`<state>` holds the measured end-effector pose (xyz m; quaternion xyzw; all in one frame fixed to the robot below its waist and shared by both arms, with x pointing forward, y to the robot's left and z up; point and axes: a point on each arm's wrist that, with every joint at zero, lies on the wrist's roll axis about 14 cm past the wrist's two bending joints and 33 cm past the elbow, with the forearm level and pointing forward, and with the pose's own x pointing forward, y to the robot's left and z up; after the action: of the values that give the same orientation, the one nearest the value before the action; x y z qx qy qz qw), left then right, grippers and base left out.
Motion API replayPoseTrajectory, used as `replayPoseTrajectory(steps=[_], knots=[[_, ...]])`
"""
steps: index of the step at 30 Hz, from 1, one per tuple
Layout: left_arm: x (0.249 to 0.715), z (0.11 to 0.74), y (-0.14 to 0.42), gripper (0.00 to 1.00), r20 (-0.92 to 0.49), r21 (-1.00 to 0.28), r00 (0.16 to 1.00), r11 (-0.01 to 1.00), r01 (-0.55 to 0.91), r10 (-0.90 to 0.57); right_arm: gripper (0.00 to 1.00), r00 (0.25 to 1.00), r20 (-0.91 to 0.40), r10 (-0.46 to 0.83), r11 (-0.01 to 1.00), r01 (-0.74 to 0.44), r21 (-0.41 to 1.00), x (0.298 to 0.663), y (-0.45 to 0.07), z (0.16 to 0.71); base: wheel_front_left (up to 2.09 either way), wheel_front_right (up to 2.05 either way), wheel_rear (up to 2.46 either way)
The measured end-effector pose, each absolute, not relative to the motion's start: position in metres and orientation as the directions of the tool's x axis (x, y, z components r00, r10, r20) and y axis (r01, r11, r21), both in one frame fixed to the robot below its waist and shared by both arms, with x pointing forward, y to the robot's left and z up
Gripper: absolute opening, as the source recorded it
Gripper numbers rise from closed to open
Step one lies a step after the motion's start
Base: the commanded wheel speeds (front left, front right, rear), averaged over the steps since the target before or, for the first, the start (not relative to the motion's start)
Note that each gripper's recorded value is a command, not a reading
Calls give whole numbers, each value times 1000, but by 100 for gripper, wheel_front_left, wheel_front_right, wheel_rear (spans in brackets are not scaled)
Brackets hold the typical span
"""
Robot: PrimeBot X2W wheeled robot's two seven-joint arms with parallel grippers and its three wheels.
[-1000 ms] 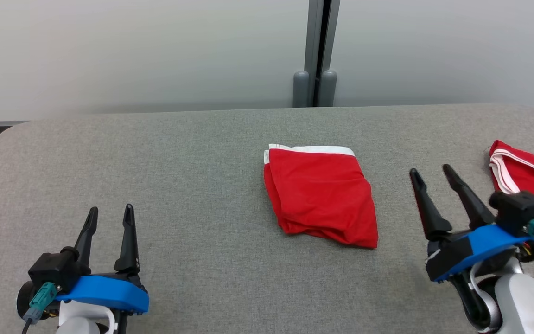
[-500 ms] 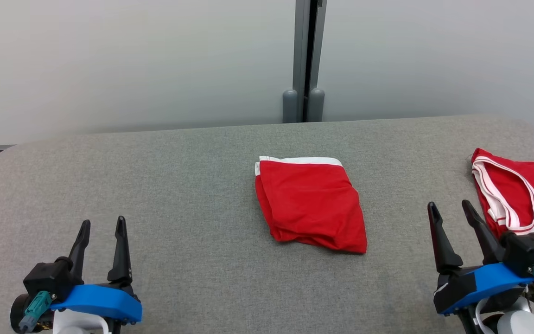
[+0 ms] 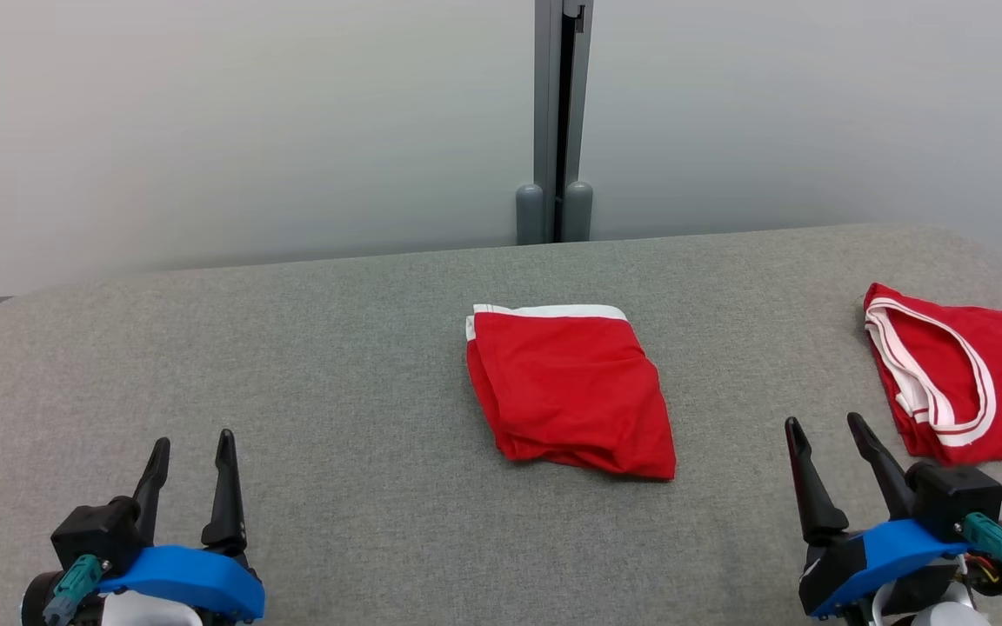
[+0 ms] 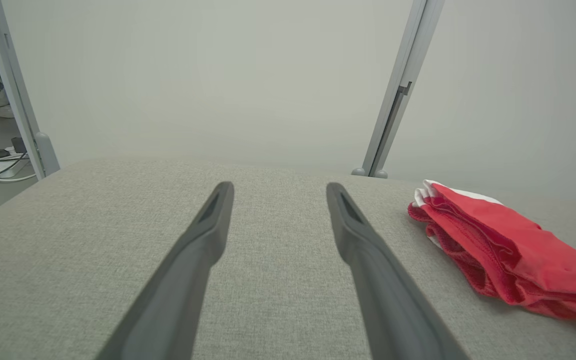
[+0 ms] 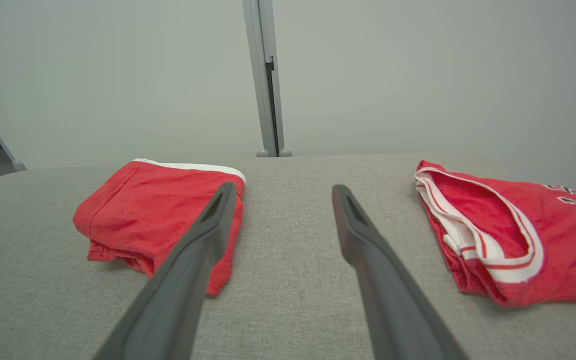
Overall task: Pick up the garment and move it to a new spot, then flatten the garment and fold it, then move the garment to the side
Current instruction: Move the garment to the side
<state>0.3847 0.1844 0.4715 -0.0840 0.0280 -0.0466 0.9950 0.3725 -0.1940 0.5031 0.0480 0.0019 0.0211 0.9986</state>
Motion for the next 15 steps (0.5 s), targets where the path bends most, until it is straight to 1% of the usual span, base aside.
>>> replayPoseTrajectory(steps=[3,15], knots=[[384,470,184,100,-52,-171,994,982,87,-97,100,999,-27,39,994,-36,99,372,-195,497,0,0,0],[381,467,187,100,-62,-175,994,982,73,-85,100,998,-42,55,993,-51,107,372,-187,494,0,0,0]])
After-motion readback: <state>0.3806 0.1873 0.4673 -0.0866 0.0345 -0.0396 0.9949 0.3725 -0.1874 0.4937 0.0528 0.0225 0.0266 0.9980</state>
